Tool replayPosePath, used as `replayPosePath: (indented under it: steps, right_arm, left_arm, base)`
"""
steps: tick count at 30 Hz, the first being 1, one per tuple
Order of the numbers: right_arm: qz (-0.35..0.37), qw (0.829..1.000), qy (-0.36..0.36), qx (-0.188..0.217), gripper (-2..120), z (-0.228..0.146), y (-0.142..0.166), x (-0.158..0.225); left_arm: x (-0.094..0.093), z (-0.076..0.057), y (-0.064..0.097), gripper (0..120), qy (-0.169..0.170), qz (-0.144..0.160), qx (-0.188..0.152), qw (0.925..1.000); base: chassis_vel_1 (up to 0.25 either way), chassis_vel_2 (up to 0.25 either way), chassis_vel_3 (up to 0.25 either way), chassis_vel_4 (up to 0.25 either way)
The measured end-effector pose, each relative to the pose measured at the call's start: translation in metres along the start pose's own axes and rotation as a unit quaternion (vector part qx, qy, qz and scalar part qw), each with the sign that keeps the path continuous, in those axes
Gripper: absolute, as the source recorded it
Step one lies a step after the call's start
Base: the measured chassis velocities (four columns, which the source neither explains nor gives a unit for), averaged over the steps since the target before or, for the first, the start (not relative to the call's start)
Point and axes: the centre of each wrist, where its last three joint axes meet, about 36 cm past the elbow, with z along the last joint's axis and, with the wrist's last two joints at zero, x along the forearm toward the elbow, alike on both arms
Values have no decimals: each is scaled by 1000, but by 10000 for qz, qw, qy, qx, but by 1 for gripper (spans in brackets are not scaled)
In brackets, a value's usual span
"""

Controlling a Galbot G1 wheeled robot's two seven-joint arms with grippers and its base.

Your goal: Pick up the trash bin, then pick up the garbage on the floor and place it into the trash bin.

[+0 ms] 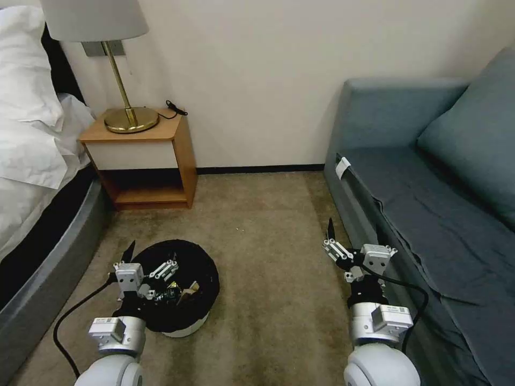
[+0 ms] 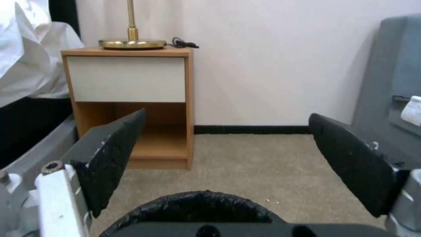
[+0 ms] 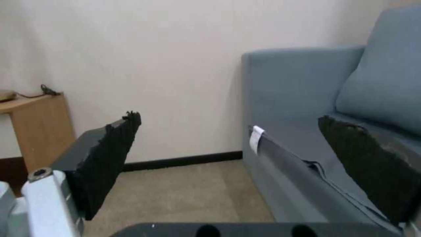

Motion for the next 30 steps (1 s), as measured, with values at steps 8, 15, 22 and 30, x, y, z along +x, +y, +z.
replayPosePath:
  steps: [8,15,22,30]
  right_arm:
    - [0,10000,0,0,100,0,0,0]
    - [0,10000,0,1,100,0,0,0]
    - [0,10000,1,0,100,0,0,0]
    - [0,10000,0,0,100,0,0,0]
  left_arm:
    - [0,0,0,100,2,0,0,10000]
    - [0,0,0,100,3,0,0,10000]
    - [0,0,0,100,4,0,0,10000]
    - [0,0,0,100,3,0,0,10000]
  base:
    - [0,0,0,0]
    - [0,0,0,0]
    - [0,0,0,0]
    - [0,0,0,0]
